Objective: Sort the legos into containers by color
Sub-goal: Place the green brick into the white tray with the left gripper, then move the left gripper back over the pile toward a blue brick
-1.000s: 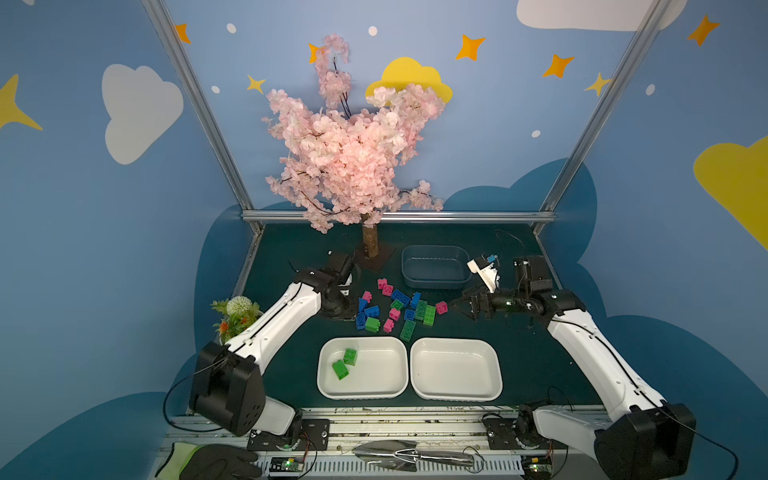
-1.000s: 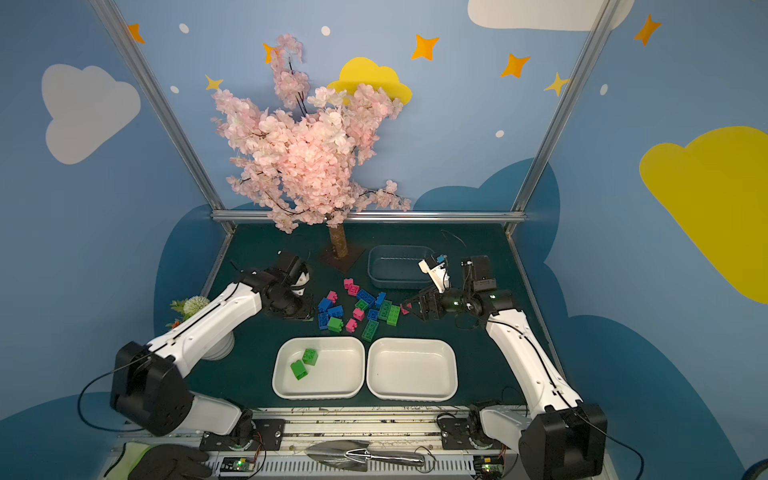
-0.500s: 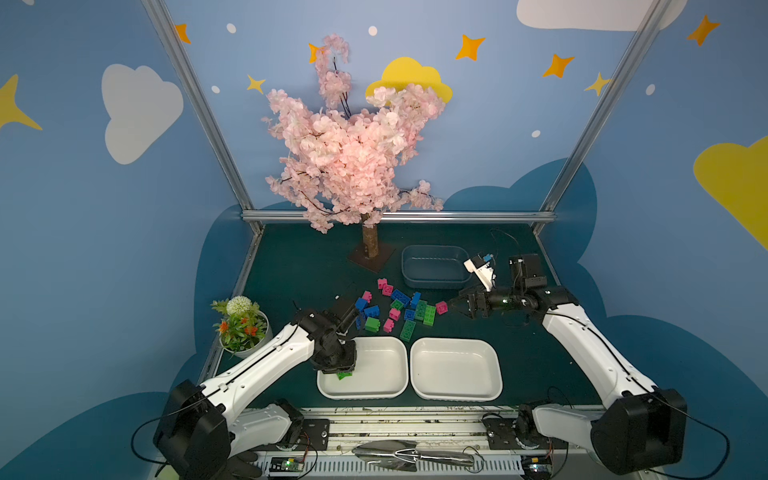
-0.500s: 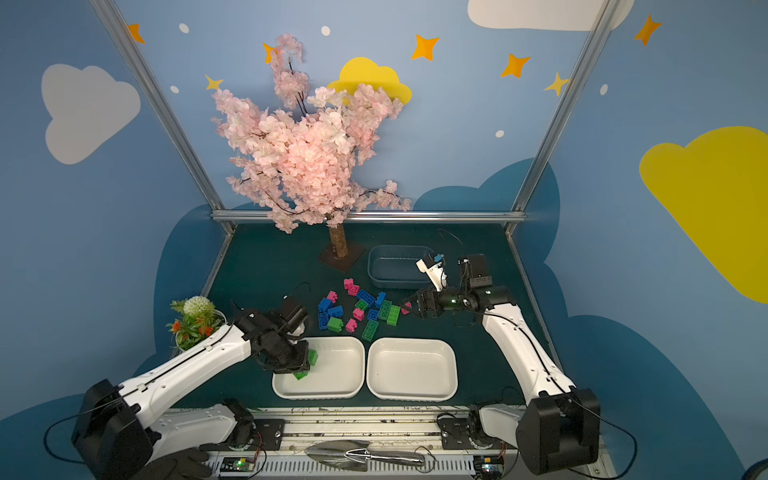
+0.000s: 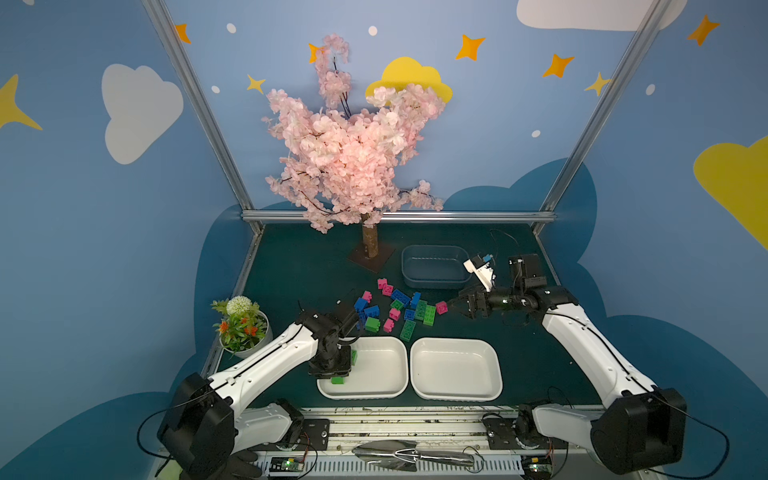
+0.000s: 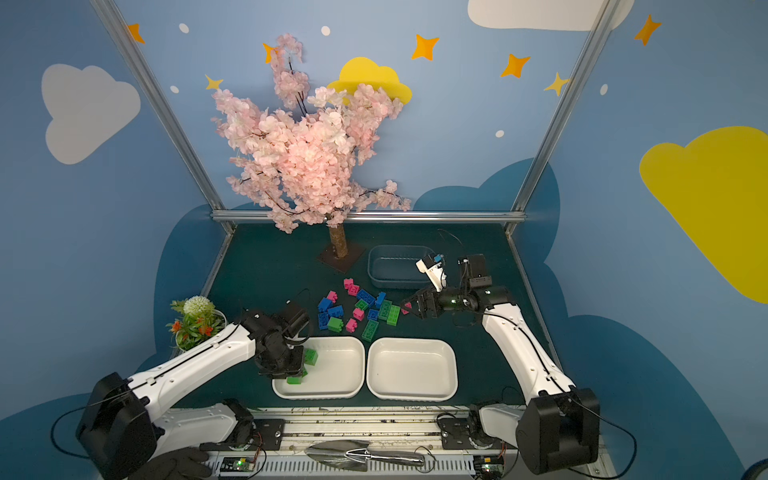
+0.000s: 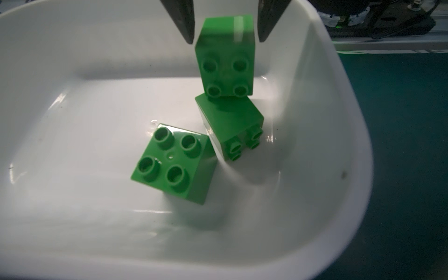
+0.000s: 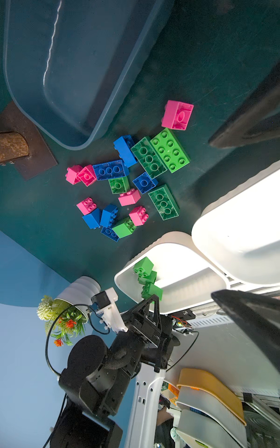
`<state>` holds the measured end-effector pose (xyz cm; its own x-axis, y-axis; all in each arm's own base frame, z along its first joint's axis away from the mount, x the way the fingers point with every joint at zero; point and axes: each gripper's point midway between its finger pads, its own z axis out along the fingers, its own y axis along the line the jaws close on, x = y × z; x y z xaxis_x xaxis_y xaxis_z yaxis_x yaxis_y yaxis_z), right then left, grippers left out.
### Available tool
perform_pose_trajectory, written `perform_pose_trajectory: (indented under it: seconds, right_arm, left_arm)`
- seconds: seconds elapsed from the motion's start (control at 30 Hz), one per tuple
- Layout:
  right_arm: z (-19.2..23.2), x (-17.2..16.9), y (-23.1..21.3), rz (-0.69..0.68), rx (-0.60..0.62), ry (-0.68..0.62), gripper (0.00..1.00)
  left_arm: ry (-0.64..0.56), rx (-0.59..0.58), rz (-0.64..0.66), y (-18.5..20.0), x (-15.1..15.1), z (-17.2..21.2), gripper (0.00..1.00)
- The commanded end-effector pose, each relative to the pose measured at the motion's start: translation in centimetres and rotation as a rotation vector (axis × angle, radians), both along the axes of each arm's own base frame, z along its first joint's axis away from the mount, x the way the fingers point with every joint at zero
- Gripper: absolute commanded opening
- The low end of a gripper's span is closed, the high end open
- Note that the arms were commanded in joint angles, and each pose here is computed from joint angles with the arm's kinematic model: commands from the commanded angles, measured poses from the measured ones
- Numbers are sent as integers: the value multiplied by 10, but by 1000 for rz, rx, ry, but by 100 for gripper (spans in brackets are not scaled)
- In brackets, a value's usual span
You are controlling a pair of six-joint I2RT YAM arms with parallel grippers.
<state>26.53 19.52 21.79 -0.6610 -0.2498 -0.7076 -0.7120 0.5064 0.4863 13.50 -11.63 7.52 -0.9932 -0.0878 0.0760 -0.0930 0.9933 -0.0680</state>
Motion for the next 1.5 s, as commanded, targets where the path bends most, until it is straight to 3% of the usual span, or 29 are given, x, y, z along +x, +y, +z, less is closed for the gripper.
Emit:
perform_pose_trajectory:
  seconds: [0.0, 0.13, 0.33, 0.67, 1.07, 1.3, 1.47]
  right_arm:
    - [-2, -4, -1, 13, 2, 8, 90]
    - [-1, -2, -3, 4, 2, 4, 90]
    - [3, 2, -4, -10, 5, -8, 90]
    - [6, 6, -6, -28, -1, -24, 90]
    - [5, 4, -13, -48, -12, -22, 90]
    - [5, 5, -13, -45, -6, -16, 90]
    - [4, 5, -13, -43, -9, -15, 90]
  left_arm:
    - [-8, 29, -14, 3, 5, 9, 49]
    - [-82, 28, -15, -2, 29, 27, 52]
    - [-213, -22, -35, -18, 88, 42, 61]
    - [-232, -137, -40, -43, 165, 8, 61]
    - [-204, -83, -10, -42, 188, -39, 54]
    - [-187, -77, -10, -43, 189, -48, 53]
    - [-177, -51, -13, -38, 181, -47, 47]
